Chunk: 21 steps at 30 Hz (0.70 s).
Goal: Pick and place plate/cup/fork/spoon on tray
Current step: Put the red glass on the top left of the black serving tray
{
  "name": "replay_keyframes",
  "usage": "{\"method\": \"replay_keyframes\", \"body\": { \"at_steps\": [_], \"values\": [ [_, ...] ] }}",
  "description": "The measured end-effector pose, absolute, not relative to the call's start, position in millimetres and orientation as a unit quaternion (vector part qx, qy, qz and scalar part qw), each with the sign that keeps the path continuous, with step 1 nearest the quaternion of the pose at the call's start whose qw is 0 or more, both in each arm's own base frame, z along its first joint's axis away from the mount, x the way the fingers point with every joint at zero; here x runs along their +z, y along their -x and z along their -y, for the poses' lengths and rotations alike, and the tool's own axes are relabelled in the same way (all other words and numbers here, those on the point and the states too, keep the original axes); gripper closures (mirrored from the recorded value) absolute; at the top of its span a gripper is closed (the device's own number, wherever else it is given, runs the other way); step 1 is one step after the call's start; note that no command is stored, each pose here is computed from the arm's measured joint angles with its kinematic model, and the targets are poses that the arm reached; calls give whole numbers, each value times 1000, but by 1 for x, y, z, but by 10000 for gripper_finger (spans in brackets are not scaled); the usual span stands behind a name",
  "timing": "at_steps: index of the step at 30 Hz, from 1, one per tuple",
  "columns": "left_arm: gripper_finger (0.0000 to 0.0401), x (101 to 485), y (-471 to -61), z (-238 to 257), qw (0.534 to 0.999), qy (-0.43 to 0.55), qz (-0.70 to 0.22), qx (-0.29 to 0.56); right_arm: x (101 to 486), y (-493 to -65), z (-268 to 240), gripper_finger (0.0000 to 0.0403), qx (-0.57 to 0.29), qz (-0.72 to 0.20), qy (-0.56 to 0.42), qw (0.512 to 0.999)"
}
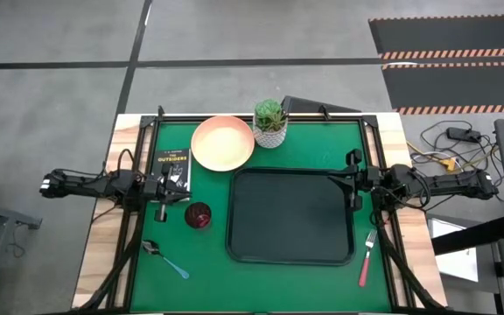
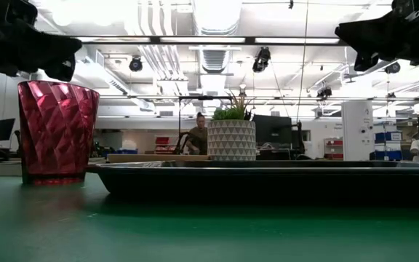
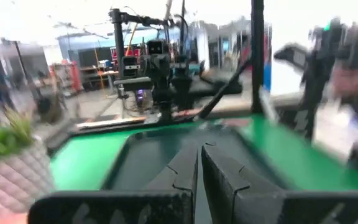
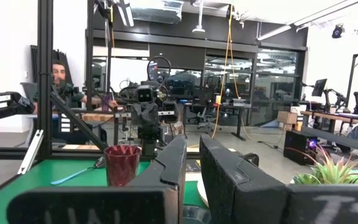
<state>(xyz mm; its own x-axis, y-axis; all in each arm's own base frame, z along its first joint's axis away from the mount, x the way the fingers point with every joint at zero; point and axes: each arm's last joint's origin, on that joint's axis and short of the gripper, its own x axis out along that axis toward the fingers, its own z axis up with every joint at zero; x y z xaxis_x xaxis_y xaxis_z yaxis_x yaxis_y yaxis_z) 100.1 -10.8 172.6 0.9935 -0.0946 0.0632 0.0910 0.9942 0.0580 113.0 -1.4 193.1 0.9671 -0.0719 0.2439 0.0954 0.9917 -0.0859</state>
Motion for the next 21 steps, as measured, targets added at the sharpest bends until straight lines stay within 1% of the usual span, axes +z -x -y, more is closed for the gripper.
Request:
{"method": "replay_keyframes", "body": {
  "at_steps": [2, 4, 9, 13, 17, 21],
  "values": [
    [396, 176, -100, 11, 995, 77, 44, -50, 193, -113, 1, 367, -43, 122, 56, 990],
    [396, 180, -99, 10, 987, 143, 62, -47, 195, -112, 1, 367, -44, 132, 59, 988],
    [396, 188, -98, 10, 973, 201, 101, -51, 200, -111, 1, 367, -35, 159, -10, 987],
    [396, 194, -98, 8, 963, 231, 134, -37, 201, -110, 1, 367, -33, 166, -20, 985],
    [396, 200, -98, 3, 931, 315, 185, 21, 203, -110, 2, 367, -37, 177, -6, 983],
    [396, 199, -99, -3, 875, 415, 221, 117, 208, -108, 2, 367, -38, 206, -1, 978]
  ]
}}
